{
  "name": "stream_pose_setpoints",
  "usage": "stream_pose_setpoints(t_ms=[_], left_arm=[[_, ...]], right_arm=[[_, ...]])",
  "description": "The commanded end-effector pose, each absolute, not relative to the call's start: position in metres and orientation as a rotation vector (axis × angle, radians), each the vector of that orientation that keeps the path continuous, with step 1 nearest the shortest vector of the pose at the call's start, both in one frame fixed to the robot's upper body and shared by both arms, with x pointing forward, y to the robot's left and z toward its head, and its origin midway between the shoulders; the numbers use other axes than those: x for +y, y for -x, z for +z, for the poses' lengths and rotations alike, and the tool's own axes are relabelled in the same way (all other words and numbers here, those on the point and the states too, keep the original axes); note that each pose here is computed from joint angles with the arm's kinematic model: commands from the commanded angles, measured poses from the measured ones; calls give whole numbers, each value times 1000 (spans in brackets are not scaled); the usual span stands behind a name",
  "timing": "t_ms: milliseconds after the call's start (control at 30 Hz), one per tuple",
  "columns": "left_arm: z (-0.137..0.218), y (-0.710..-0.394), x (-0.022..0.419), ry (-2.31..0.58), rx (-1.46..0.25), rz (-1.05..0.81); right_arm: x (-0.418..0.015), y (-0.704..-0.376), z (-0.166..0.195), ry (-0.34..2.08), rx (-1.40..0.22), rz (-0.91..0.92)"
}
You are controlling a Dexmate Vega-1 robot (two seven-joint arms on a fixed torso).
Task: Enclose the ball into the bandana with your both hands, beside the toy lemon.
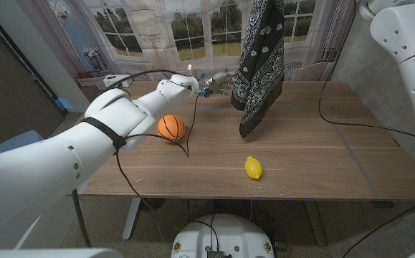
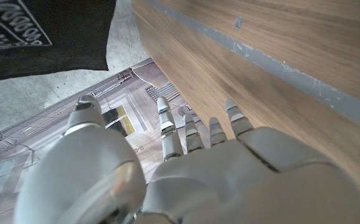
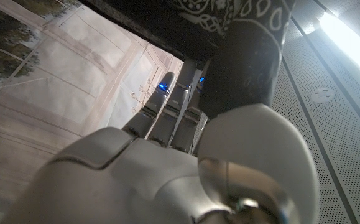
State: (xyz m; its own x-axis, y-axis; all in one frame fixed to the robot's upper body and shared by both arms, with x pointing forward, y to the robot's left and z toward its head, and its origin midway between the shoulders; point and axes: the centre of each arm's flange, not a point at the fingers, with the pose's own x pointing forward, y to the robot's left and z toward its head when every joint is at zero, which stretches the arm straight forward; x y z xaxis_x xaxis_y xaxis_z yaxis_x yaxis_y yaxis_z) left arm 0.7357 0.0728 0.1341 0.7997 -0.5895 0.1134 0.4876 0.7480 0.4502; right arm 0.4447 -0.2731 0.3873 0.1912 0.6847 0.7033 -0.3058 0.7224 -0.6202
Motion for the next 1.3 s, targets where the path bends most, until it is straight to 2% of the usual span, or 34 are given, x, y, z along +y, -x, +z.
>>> stream_pose_setpoints(t_ms=[33,233,400,500,633,733,967,1033,1067,1200,1300], left_arm=[[140,-730,29,-404,-244,-537],[138,-727,12,-338,-239,-500],[133,-723,-2,-263,-226,-539],[136,-721,-5,-290,-234,-558],[150,-719,-3,-508,-283,-539],[148,-720,0,-506,-281,-548],[135,-712,-3,-447,-262,-735],[126,-708,-9,-347,-222,-817],[117,-705,-15,-178,-189,-880],[119,-694,-19,-323,-216,-982],[122,-691,-18,-240,-220,-1020]], right_arm=[[-263,-445,394,406,-1197,732],[-262,-449,395,394,-1198,729],[-264,-448,396,400,-1199,715],[-267,-450,395,379,-1204,719],[-272,-453,394,367,-1200,701],[-277,-455,392,342,-1204,687],[-291,-456,387,290,-1221,637],[-292,-455,388,294,-1223,628],[-293,-454,387,298,-1223,609],[-293,-454,388,298,-1216,593],[-295,-453,385,289,-1218,565]])
